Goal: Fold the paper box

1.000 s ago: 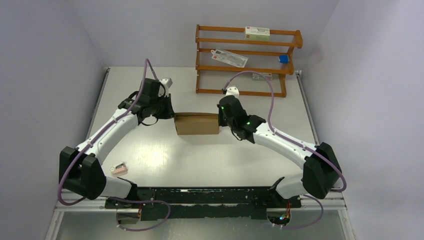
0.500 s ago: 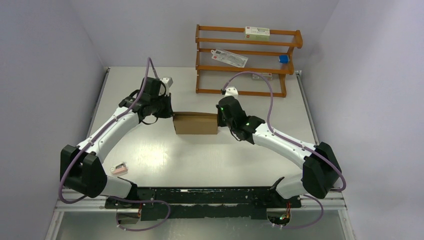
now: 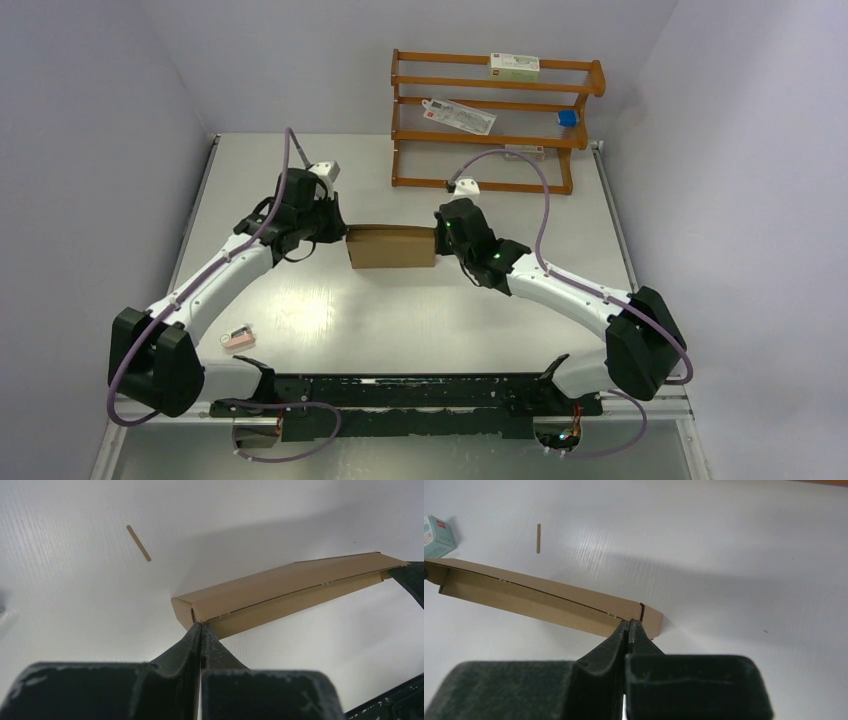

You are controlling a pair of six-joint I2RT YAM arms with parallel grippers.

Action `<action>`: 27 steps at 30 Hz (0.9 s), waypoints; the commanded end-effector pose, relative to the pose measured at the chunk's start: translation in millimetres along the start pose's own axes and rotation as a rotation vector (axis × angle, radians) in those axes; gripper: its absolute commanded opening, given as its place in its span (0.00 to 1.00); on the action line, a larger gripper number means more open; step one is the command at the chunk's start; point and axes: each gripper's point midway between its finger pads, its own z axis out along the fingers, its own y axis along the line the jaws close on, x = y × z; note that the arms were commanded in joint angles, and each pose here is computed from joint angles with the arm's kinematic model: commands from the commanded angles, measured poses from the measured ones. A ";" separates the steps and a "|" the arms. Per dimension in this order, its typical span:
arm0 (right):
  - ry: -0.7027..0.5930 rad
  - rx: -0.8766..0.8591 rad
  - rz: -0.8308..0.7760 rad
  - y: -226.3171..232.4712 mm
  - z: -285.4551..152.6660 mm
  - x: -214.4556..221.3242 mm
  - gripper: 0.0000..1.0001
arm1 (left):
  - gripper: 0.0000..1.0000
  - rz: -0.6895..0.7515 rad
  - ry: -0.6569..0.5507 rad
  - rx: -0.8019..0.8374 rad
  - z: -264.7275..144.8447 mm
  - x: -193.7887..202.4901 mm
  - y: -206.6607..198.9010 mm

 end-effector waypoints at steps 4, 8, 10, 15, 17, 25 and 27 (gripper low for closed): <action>0.105 -0.060 0.013 2.9 3.9 54.2 0.00 | 0.05 0.024 0.084 -0.074 9.9 51.1 21.2; 0.084 -0.101 0.026 7.7 5.7 57.3 0.00 | 0.05 0.023 0.068 -0.075 11.0 58.6 19.6; 0.082 -0.116 0.035 10.4 6.3 59.0 0.00 | 0.05 0.020 0.069 -0.078 11.7 63.2 18.1; 0.101 -0.141 0.048 15.5 5.5 60.3 0.05 | 0.05 -0.008 0.067 -0.148 11.5 69.8 29.8; 0.099 -0.150 0.062 16.3 2.0 56.6 0.09 | 0.05 -0.015 0.061 -0.159 11.2 69.5 31.7; 0.072 -0.207 0.192 10.1 -12.5 31.3 0.50 | 0.05 -0.020 0.054 -0.172 13.7 66.2 32.9; 0.070 -0.226 0.243 7.5 -14.2 24.5 0.59 | 0.05 -0.020 0.059 -0.174 14.9 66.3 32.7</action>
